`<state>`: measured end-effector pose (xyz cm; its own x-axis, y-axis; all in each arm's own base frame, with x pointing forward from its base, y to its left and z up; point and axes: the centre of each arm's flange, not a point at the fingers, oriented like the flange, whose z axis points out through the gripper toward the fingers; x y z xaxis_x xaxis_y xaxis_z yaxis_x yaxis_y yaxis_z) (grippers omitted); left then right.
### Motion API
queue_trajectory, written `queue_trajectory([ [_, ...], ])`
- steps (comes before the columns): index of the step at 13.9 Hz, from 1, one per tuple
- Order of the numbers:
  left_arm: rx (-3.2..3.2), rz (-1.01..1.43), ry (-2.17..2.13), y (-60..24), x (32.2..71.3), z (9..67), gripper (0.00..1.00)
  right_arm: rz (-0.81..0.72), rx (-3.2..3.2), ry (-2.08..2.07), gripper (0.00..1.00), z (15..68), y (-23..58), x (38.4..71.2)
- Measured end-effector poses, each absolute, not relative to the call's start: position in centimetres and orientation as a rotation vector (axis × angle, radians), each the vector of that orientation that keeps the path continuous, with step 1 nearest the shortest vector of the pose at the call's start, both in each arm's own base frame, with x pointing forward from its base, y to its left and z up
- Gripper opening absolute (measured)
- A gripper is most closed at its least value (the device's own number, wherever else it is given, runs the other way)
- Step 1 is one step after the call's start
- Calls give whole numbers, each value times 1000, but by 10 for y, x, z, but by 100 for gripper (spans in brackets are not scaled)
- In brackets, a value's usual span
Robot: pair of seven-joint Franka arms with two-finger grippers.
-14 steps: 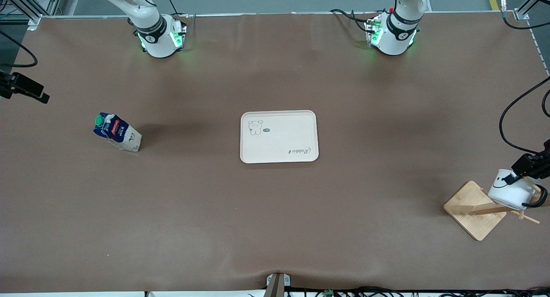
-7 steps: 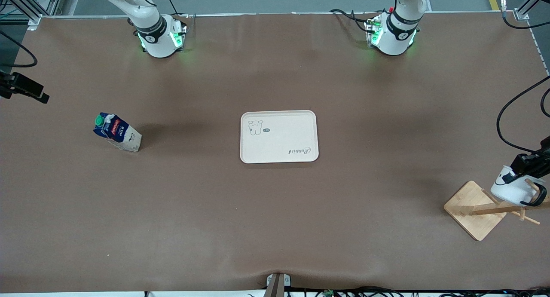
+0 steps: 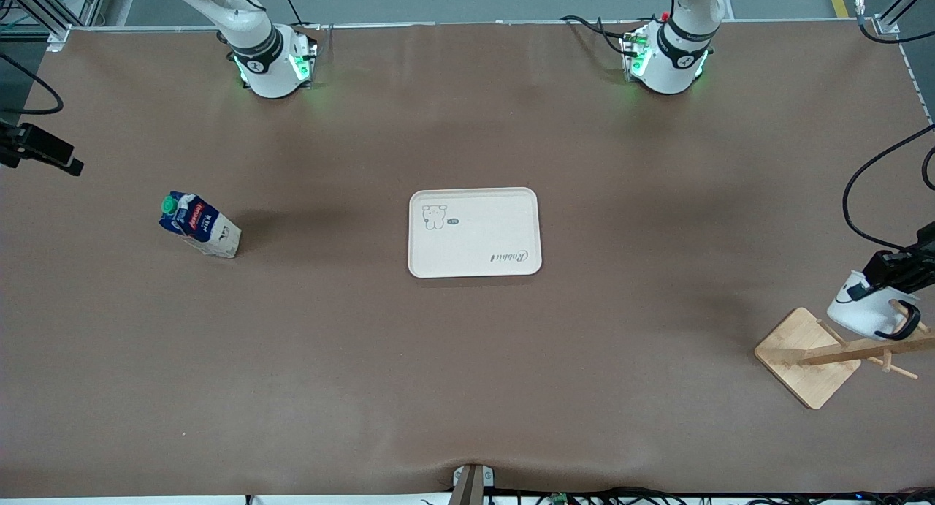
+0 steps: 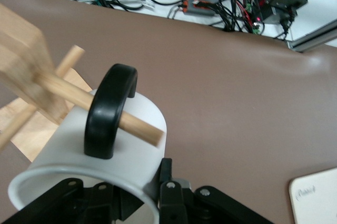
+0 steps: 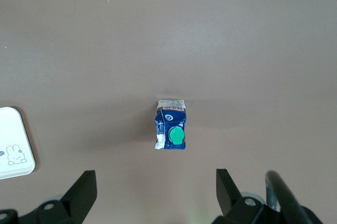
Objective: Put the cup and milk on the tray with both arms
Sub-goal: 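Lift the white mug off the wooden stand with the left gripper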
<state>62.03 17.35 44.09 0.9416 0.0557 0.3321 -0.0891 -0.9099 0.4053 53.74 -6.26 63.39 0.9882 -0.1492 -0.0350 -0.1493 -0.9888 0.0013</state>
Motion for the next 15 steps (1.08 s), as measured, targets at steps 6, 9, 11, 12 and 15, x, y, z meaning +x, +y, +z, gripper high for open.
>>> queue_trajectory([
  [6, 2751, 300, 95, 96, 612, 493, 8, 55, -3131, 235, 100, 634, -63, 537],
  [9, 2789, 231, 160, 52, 609, 506, 8, 55, -3131, 236, 100, 634, -63, 537],
  [11, 2826, 172, 255, 16, 610, 506, 8, 55, -3131, 236, 100, 634, -63, 537],
  [12, 2846, 152, 292, -6, 609, 507, 8, 56, -3131, 236, 100, 634, -63, 538],
  [15, 2857, 81, 441, -81, 604, 504, 8, 56, -3131, 236, 100, 634, -63, 538],
])
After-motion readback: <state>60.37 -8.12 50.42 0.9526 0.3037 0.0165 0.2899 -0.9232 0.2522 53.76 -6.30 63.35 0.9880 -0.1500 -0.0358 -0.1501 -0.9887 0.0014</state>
